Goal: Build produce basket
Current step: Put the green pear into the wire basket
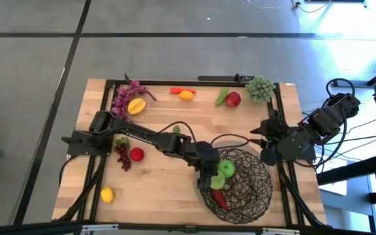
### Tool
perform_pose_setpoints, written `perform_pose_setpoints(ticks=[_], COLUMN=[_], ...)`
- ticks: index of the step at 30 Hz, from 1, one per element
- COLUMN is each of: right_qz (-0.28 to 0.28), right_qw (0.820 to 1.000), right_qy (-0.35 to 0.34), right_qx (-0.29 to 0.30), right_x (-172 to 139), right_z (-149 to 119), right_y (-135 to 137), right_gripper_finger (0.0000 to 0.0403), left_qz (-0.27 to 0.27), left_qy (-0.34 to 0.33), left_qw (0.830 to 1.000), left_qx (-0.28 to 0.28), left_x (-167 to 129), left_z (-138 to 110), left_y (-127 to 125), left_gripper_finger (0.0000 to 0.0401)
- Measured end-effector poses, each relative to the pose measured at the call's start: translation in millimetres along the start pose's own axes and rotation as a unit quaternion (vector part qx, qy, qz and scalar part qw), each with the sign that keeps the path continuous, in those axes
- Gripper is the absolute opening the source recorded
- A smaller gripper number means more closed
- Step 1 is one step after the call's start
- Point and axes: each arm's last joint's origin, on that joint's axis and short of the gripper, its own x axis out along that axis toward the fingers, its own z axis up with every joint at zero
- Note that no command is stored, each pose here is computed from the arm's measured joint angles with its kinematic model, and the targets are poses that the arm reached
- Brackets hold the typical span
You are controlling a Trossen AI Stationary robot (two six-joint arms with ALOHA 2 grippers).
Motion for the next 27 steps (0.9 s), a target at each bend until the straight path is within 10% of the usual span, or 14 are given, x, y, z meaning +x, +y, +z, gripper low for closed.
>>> perform_pose_setpoints(ticks=[27], right_qz=[-0.012], right_qw=[1.000], right_qy=[-0.008], right_qx=[0.000], right_x=[0], right_z=[0], right_y=[-1], right_gripper_finger=[0.0136], left_qz=[-0.044], left_qy=[-0.049], left_qw=[0.998], left_qx=[0.007], left_x=[34], left_z=[-5], left_y=[8], left_gripper_finger=[0.0000])
